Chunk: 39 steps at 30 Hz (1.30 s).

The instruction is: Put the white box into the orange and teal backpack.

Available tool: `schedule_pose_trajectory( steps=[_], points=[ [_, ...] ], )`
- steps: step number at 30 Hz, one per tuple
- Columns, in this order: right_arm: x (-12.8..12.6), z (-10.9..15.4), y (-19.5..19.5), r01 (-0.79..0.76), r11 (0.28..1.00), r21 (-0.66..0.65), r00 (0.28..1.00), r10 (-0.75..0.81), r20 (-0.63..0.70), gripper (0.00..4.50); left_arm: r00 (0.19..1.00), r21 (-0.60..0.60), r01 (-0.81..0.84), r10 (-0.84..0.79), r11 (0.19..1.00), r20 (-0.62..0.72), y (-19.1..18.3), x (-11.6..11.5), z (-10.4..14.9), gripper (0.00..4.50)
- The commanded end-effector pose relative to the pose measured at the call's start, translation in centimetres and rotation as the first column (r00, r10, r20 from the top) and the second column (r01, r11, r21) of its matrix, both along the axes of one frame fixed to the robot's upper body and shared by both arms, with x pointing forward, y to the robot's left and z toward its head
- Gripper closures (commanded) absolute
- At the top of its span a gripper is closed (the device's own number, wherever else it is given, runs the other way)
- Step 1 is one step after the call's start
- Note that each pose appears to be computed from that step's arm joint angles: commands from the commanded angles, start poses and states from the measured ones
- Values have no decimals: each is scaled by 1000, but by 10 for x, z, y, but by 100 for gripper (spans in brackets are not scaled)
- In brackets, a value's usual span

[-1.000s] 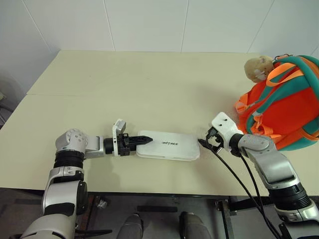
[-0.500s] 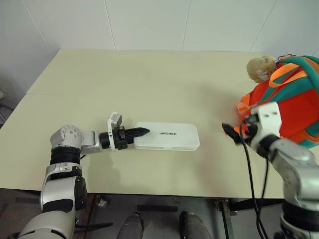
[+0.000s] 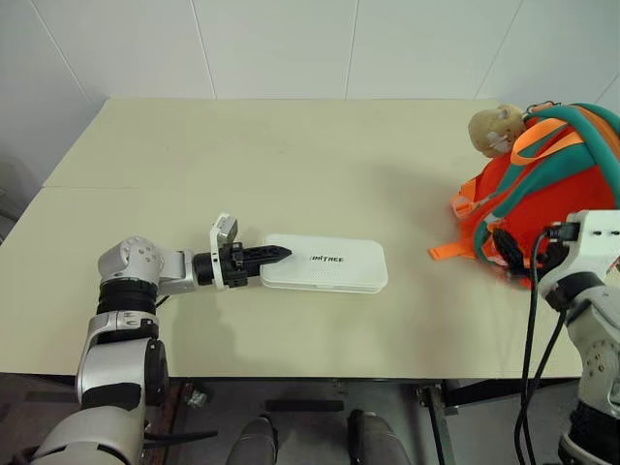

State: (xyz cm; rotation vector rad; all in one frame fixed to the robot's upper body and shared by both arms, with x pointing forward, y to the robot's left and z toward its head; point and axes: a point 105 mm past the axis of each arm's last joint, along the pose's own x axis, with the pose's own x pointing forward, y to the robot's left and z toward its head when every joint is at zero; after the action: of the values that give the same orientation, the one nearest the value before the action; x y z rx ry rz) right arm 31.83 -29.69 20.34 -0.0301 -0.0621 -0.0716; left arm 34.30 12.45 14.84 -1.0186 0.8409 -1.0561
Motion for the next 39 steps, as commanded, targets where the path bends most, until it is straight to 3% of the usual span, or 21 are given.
schedule_pose_trajectory(
  steps=[1,13,16,23,28,33,39],
  points=[
    [11,21,-2,17,1000,8,995,-18,100,0,999,-45,11,-9,999,33,-2,1,12,318],
    [62,51,27,-128,992,7,980,126,156,0,999,-59,-27,30,998,39,3,4,13,318],
    [74,56,36,-127,992,-4,982,126,143,60,997,-55,-52,55,997,51,5,6,12,318],
    [80,78,49,-137,990,-16,967,137,215,292,985,-63,-136,142,989,100,19,14,20,318],
    [74,100,81,-250,967,-52,933,255,253,449,939,-59,-290,296,955,177,42,36,33,318],
    [61,116,124,-425,903,-57,861,423,283,450,825,-70,-497,496,865,272,76,63,47,318],
    [28,121,185,-673,737,-64,703,664,253,450,754,-121,-537,539,835,376,92,70,71,318]
  ],
)
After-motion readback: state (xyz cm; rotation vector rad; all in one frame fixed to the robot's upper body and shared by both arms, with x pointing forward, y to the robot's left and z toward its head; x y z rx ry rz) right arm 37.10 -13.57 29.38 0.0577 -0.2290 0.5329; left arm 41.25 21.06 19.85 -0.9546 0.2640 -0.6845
